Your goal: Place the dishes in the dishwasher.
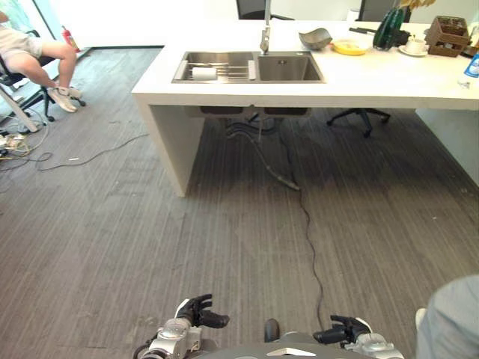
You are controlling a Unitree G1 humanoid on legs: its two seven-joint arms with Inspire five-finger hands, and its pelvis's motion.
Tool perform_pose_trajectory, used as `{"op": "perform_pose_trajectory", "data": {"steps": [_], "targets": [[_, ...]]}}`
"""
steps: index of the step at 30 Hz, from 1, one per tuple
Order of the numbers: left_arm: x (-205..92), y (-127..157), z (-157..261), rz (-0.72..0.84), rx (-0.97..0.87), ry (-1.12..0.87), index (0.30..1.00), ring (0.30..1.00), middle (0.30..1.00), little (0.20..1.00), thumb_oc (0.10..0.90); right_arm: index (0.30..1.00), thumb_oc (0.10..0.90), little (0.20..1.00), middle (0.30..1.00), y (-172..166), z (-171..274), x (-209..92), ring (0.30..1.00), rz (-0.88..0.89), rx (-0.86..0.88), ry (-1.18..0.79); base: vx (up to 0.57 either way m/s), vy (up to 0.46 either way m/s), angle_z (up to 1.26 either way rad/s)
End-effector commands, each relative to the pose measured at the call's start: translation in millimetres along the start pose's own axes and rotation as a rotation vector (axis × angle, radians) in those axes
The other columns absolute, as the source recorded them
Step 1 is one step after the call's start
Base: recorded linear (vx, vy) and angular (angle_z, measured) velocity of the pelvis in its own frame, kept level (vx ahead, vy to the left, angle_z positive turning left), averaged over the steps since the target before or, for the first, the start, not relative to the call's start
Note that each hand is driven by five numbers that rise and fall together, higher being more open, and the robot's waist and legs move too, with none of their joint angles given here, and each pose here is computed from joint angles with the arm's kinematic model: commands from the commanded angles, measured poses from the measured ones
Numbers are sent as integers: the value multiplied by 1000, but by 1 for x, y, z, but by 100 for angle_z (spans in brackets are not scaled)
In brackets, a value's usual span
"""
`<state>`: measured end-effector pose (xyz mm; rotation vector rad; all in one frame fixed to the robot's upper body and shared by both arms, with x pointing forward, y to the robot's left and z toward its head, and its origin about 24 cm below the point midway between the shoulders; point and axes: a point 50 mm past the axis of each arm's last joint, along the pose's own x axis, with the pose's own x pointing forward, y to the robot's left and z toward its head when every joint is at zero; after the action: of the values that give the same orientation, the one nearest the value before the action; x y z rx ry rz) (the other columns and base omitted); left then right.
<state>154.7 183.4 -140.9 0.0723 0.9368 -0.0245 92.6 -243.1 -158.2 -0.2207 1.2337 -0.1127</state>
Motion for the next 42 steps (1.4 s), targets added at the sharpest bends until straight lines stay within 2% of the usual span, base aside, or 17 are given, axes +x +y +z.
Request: {"op": "perform_pose_trajectory", "data": {"steps": [1, 3, 6, 8, 13, 20, 21, 23, 24, 26, 27, 29, 31, 35, 37, 39, 42], "targets": [[-2, 4, 82, -16, -88, -327, 900, 900, 900, 900, 800, 900, 800, 900, 900, -38, 25, -1, 900, -104, -12, -82, 327, -59, -6], [-11, 7, 106, -31, -106, -445, 900, 900, 900, 900, 800, 900, 800, 900, 900, -38, 26, -2, 900, -100, -5, -104, 400, -55, 1], [-11, 7, 106, -31, -106, -445, 900, 900, 900, 900, 800, 900, 800, 900, 900, -38, 26, -2, 900, -100, -5, -104, 125, -7, -19], [-27, 19, 137, -26, -151, -600, 900, 900, 900, 900, 800, 900, 800, 900, 900, -34, 27, -2, 900, -86, -5, -118, 950, 1, -18], [-34, 23, 128, -39, -162, -605, 900, 900, 900, 900, 800, 900, 800, 900, 900, -17, 22, 0, 900, -30, -27, -99, 626, 95, -32], [-43, 23, 140, -53, -108, -655, 900, 900, 900, 900, 800, 900, 800, 900, 900, -19, 11, 0, 900, -19, -10, -53, 374, 99, -6], [-65, 30, 168, -42, -115, -812, 900, 900, 900, 900, 800, 900, 800, 900, 900, -22, 1, -1, 900, -32, 36, -29, 546, -75, 53], [-89, 36, 192, -36, -112, -970, 900, 900, 900, 900, 800, 900, 800, 900, 900, -25, 0, -2, 900, -36, 51, -37, 505, -156, 75], [-89, 36, 192, -35, -112, -970, 900, 900, 900, 900, 800, 900, 800, 900, 900, -25, 0, -2, 900, -36, 50, -37, 322, -199, 81], [-118, 45, 220, 9, -54, -1154, 900, 900, 900, 900, 800, 900, 800, 900, 900, -23, -10, -3, 900, -28, 35, -8, 429, -277, 49], [-118, 45, 220, 10, -53, -1154, 900, 900, 900, 900, 800, 900, 800, 900, 900, -23, -10, -3, 900, -28, 35, -8, 521, -345, 53], [-144, 47, 246, 49, -33, -1318, 900, 900, 900, 900, 800, 900, 800, 900, 900, -10, -37, -6, 900, 13, 41, 85, 372, -276, 43], [-156, 46, 255, 54, -23, -1387, 900, 900, 900, 900, 800, 900, 800, 900, 900, -6, -46, -8, 900, 27, 61, 114, 307, -261, 29], [-203, 42, 287, 51, -44, -1652, 900, 900, 900, 900, 800, 900, 800, 900, 900, -17, -57, -11, 900, -5, 108, 132, 265, -322, 35], [-209, 40, 293, 52, -48, -1690, 900, 900, 900, 900, 800, 900, 800, 900, 900, -21, -56, -11, 900, -25, 121, 129, 148, -258, 20], [-225, 23, 308, -13, -26, -1784, 900, 900, 900, 900, 800, 900, 800, 900, 900, -21, -55, -11, 900, -35, 163, 124, 230, -224, 36], [-231, 21, 312, -15, -17, -1818, 900, 900, 900, 900, 800, 900, 800, 900, 900, -20, -52, -10, 900, -22, 161, 109, 253, 8, 36]]}}
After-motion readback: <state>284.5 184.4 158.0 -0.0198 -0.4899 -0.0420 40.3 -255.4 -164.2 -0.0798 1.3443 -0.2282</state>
